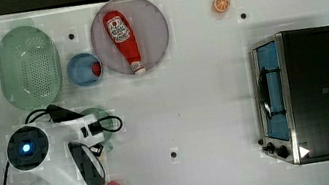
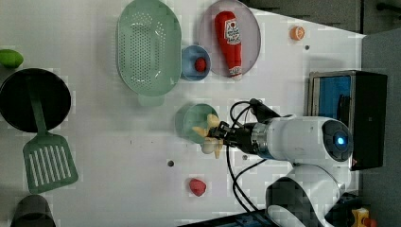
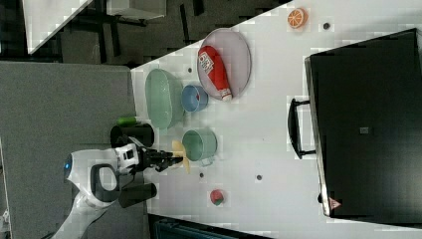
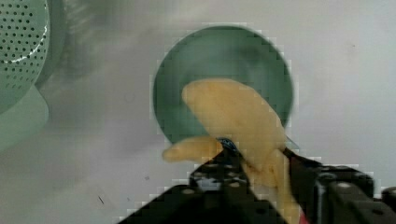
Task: Pick Banana and place it in mug.
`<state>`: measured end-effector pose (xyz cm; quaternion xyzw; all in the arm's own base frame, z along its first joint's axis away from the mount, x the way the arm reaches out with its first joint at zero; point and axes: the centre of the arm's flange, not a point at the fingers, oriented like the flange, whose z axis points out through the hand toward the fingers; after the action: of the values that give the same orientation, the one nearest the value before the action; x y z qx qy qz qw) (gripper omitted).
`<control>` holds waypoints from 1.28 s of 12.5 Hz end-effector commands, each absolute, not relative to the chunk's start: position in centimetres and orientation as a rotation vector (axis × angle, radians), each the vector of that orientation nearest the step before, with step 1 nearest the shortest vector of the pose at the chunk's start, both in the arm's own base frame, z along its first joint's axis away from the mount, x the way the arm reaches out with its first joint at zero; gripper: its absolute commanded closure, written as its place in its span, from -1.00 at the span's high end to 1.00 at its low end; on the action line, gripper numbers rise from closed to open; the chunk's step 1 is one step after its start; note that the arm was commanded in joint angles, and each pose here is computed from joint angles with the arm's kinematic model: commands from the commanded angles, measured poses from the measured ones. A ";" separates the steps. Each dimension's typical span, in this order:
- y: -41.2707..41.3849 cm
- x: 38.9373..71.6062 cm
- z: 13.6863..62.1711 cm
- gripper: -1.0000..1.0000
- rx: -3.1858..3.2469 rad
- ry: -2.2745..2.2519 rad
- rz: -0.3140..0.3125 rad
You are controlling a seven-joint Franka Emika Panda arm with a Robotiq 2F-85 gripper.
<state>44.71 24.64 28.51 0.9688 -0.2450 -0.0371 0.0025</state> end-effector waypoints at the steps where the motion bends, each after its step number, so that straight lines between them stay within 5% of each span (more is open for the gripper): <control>1: 24.9 45.5 29.6 0.07 3.051 -0.925 -0.033; 5: 24.4 45.5 29.2 0.99 3.039 -0.942 -0.044; 10: 20.9 48.6 35.5 1.00 3.012 -1.078 0.077; 16: 6.9 50.2 51.3 1.00 2.819 -1.378 0.052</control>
<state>50.36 11.06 47.07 0.9117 -0.4105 -0.0051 0.0140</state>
